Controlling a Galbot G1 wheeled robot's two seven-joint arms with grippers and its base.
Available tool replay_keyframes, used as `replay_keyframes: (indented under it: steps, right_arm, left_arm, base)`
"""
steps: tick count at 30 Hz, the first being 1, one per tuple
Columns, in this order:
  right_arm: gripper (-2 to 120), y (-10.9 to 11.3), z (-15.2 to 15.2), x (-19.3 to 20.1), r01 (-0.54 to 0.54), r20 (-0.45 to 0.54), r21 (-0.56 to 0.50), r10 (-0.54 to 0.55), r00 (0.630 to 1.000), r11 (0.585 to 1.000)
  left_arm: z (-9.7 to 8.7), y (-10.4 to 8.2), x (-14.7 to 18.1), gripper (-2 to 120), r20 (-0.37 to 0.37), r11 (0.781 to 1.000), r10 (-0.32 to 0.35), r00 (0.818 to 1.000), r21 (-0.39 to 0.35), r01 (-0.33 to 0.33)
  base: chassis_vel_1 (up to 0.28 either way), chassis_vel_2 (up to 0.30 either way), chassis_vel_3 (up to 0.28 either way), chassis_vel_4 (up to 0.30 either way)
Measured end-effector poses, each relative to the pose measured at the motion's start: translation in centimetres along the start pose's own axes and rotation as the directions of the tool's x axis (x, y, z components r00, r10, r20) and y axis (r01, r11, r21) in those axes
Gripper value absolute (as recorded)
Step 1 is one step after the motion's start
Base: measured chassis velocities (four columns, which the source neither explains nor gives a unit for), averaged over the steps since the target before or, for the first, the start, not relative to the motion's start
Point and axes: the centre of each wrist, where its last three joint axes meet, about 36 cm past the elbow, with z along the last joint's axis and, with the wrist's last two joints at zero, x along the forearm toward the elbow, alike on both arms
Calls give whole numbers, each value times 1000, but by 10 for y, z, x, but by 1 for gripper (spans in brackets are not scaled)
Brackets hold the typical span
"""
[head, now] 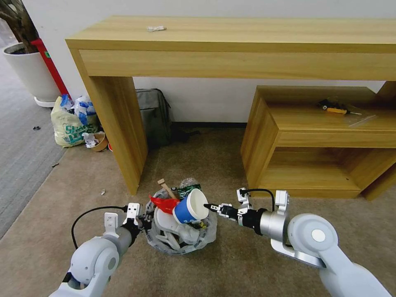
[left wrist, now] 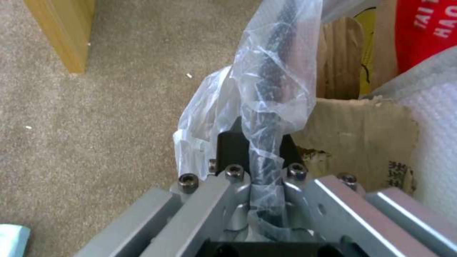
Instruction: Pick up the trash bin and place the garbage on the floor into it.
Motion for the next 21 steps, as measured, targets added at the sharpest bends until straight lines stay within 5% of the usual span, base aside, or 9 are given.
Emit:
replay_keyframes:
  steps: [21]
  right_arm:
    - [89,24,-5,17,-50,96,157,35,995,986]
  left_arm:
    - [2,1,7,0,3,1000,-19,1000,6,19]
  base:
    - [0,0,0,0]
